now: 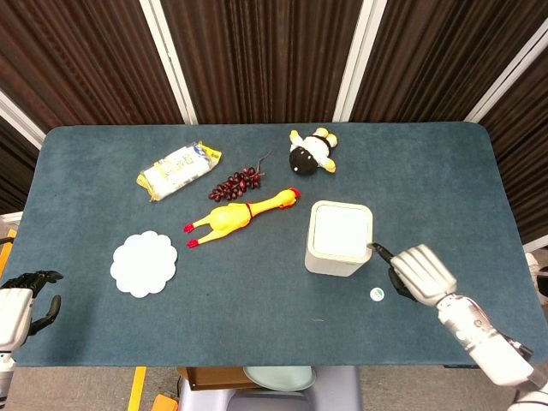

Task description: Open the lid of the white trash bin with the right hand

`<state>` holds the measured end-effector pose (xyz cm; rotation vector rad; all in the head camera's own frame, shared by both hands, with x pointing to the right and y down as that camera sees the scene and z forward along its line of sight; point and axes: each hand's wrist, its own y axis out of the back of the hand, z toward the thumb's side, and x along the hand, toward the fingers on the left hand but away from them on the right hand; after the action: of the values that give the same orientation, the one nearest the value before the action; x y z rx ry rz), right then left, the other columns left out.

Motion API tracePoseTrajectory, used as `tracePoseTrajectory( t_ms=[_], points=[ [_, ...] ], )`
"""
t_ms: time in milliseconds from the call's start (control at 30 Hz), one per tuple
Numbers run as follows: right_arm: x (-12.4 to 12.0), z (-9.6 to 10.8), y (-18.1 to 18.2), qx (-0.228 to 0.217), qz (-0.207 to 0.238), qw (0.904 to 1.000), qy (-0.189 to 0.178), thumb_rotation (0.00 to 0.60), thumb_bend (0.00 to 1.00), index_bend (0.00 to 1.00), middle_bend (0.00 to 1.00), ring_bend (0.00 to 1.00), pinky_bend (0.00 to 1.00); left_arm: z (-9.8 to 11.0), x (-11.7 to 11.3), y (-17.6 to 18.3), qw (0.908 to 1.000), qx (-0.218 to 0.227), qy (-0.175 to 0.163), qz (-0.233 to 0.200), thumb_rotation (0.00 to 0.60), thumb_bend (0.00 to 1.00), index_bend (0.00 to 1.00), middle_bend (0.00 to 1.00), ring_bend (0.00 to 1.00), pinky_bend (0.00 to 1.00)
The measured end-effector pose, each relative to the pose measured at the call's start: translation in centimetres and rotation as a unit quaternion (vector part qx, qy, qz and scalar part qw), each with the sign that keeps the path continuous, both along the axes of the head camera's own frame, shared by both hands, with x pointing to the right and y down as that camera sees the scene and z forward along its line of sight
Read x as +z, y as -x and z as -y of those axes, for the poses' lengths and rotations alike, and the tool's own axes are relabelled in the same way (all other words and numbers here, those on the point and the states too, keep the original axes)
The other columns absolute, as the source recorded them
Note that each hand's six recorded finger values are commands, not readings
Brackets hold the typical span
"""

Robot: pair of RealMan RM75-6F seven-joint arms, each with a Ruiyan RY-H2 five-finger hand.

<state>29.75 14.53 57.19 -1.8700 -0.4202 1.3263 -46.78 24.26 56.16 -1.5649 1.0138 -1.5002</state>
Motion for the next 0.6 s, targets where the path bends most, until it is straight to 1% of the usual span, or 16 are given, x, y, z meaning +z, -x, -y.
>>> tracePoseTrajectory(
  t_ms=[233,600],
  points=[
    [1.0,0.9,2.3,-0.004,0.004,0.9999,0.010,0.600,0.80,0.29,0.85,0.78,0.77,0.0,-0.1,-0.1,1.0000,0.001,0.000,-0.002,0.600,0.46,0.37,0.40,0.38,0.46],
    [2.5,1.4,3.6,-0.003,-0.004,0.9995,0.032,0.600,0.80,0.28,0.85,0.78,0.77,0.1,-0.3,0.0,0.9999,0.001,-0.008,-0.007,0.600,0.46,0.38,0.40,0.38,0.46]
  ],
)
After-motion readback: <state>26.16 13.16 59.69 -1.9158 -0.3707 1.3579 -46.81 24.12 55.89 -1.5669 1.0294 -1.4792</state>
